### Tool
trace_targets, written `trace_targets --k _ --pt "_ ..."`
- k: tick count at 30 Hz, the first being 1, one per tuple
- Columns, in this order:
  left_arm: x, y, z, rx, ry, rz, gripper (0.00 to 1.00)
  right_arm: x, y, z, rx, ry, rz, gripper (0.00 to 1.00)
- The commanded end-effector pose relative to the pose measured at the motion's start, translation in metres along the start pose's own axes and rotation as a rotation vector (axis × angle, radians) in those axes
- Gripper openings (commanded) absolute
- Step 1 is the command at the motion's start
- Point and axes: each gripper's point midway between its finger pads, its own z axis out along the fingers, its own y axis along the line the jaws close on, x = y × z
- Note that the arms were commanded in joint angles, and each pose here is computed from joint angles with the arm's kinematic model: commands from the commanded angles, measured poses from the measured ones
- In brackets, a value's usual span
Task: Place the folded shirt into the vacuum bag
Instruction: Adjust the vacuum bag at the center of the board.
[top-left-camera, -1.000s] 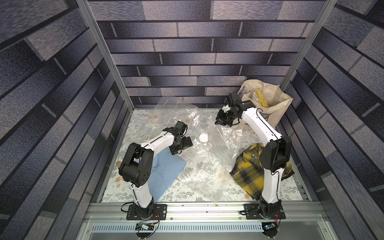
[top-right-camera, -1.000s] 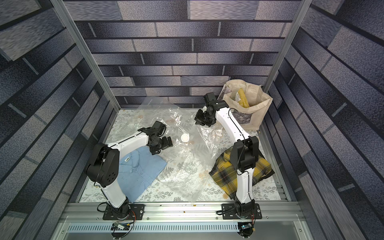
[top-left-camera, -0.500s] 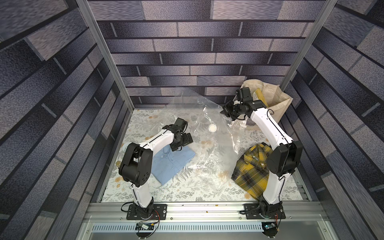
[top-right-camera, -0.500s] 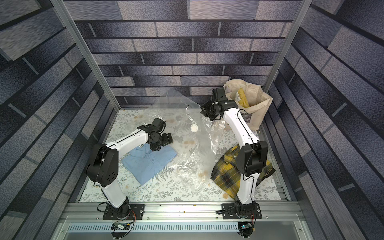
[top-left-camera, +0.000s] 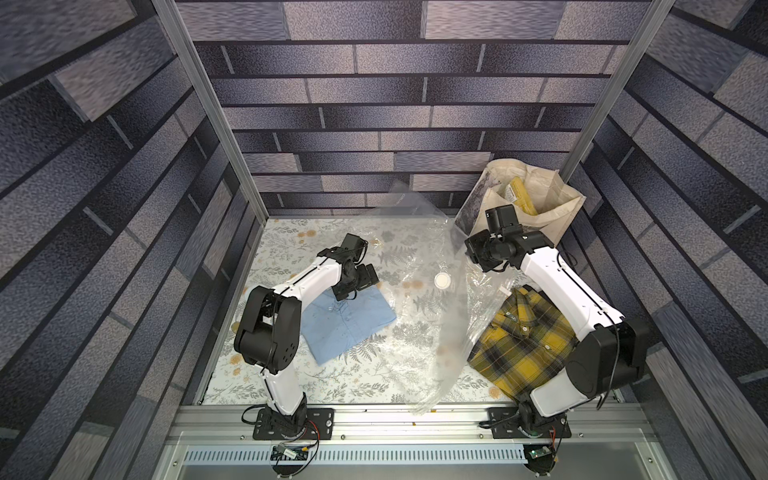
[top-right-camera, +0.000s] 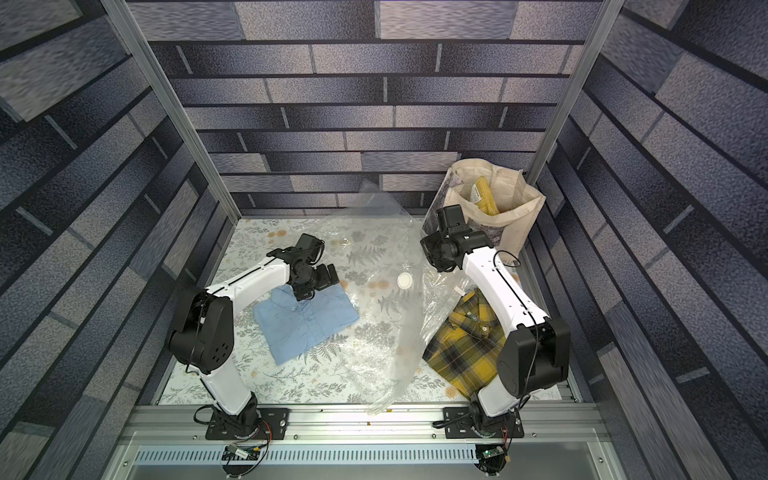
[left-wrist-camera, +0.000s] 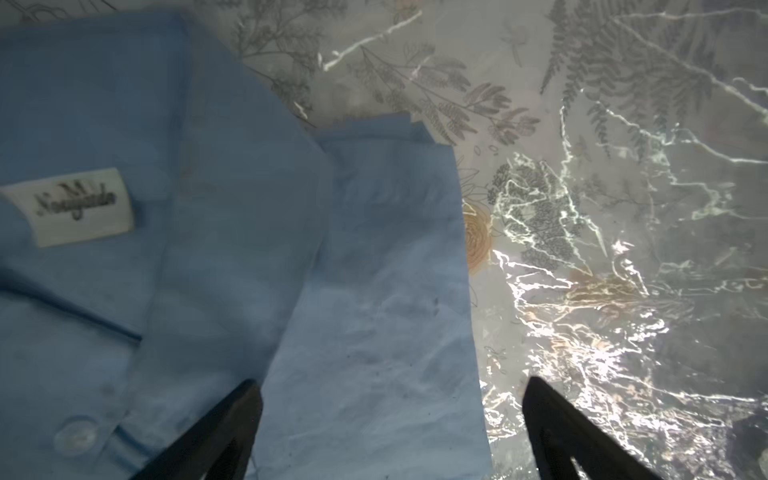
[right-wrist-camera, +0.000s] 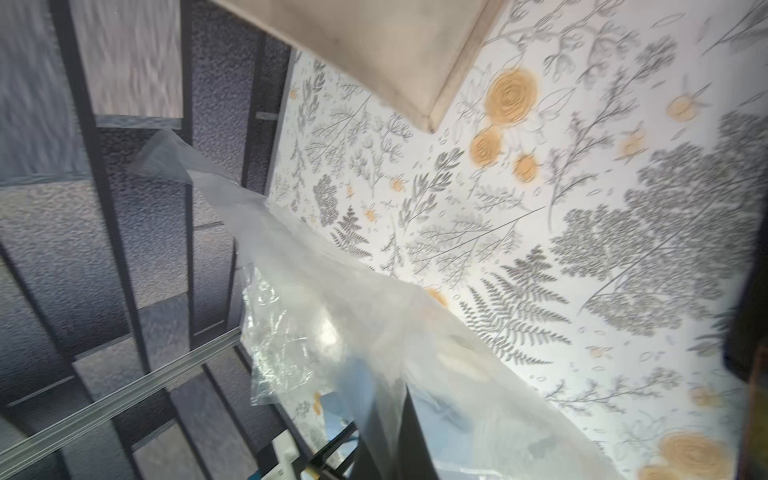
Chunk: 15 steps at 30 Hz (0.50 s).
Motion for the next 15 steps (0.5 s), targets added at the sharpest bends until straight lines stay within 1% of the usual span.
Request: trace_targets --k 1,2,3,4,5,6,7,8,10,12,13,14,15 --pt "-0.007 -0.001 -0.036 0.013 -0.057 0.028 1.0 -0.014 -0.047 0.007 0.198 -0.068 -0.191 0.0" --pt "-0.005 0.003 -0.039 0.008 -0.057 0.024 1.0 -0.015 -0.05 0.007 0.217 -0.072 -0.237 0.01" --pt "-0.002 0.008 -0.042 0.003 -0.061 0.016 1.0 -0.018 -0.054 0.002 0.248 -0.083 -0.277 0.06" --pt "0.001 0.014 -0.044 -0.005 -0.059 0.006 1.0 -0.022 -0.058 -0.005 0.275 -0.106 -0.323 0.14" --pt "0.003 0.02 -0.047 -0.012 -0.06 -0.003 1.0 -0.026 -0.06 -0.011 0.294 -0.125 -0.365 0.24" --pt "0.007 0.028 -0.049 -0.028 -0.058 -0.017 1.0 -0.033 -0.066 -0.022 0.34 -0.154 -0.408 0.38" --pt "0.01 0.038 -0.052 -0.048 -0.058 -0.032 1.0 -0.039 -0.065 -0.033 0.367 -0.186 -0.47 0.47" --pt "0.013 0.047 -0.055 -0.068 -0.061 -0.049 1.0 -0.041 -0.063 -0.042 0.393 -0.202 -0.524 0.52" --pt "0.018 0.067 -0.06 -0.117 -0.068 -0.093 1.0 -0.043 -0.052 -0.062 0.445 -0.248 -0.656 0.6" --pt "0.023 0.088 -0.066 -0.174 -0.084 -0.136 1.0 -0.031 -0.032 -0.075 0.476 -0.276 -0.813 0.65" --pt "0.025 0.099 -0.067 -0.208 -0.091 -0.162 1.0 -0.02 -0.024 -0.073 0.479 -0.261 -0.875 0.67" --pt "0.028 0.111 -0.07 -0.247 -0.098 -0.196 1.0 0.0 -0.013 -0.068 0.459 -0.22 -0.946 0.68" --pt "0.03 0.123 -0.072 -0.285 -0.109 -0.232 1.0 0.026 -0.004 -0.055 0.419 -0.143 -0.997 0.68"
